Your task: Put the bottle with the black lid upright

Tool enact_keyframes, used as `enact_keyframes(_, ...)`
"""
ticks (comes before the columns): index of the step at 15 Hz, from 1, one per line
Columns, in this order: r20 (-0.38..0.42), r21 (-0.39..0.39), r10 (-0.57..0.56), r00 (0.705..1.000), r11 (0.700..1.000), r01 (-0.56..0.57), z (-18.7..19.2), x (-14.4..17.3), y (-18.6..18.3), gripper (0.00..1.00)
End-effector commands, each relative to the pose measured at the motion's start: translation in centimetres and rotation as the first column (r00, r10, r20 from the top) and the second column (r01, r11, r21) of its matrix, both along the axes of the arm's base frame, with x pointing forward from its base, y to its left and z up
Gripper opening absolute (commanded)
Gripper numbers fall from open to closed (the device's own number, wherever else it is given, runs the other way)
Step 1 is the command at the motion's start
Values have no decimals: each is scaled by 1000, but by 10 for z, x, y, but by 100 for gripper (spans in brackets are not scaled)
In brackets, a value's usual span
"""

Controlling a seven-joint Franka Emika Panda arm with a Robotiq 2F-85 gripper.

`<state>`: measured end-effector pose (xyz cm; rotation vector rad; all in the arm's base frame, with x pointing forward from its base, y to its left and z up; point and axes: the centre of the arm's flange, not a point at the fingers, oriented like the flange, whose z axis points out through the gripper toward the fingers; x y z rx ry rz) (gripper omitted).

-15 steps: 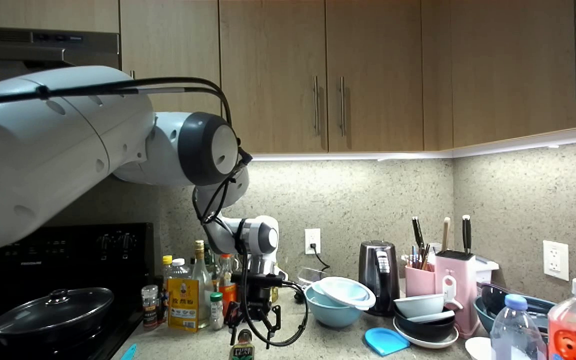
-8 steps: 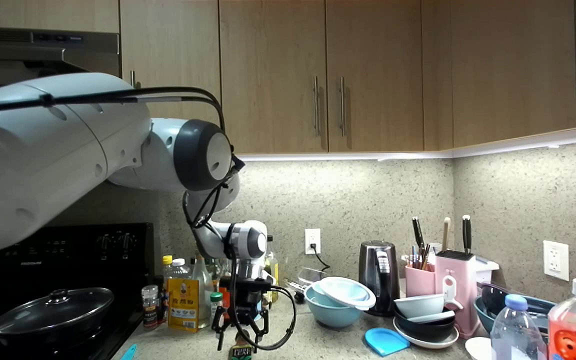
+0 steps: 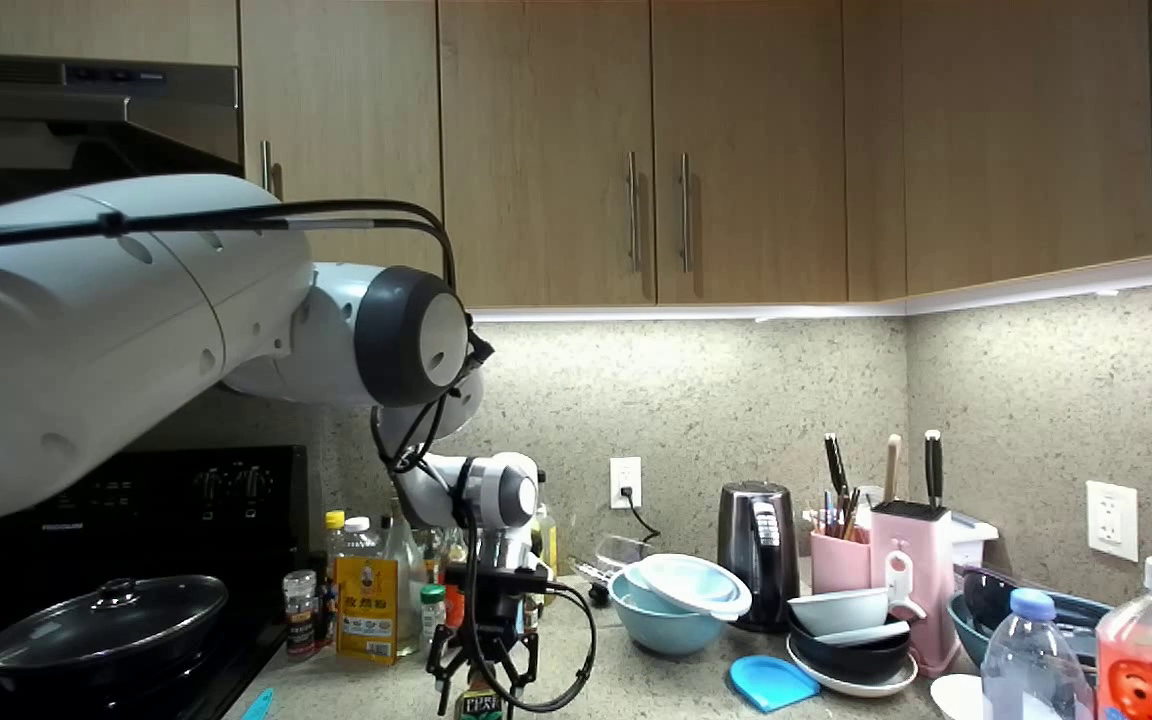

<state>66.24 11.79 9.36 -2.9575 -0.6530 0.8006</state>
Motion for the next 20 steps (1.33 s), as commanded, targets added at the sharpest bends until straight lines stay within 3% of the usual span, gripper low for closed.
enact_keyframes(1, -26, 28, 12, 1000, 1000, -11, 1, 12, -5, 60)
enact_keyframes(4, -28, 35, 3, 1000, 999, -2, 4, 17, -8, 44)
enact_keyframes(8, -12, 44, -8, 1000, 999, 8, 7, 22, -8, 42)
enact_keyframes(14, 176, 158, 44, 983, 985, -72, 31, 29, 16, 42)
enact_keyframes(18, 297, 285, 53, 953, 948, -141, 54, 34, 43, 42)
enact_keyframes(20, 338, 307, 71, 939, 934, -181, 62, 35, 51, 42)
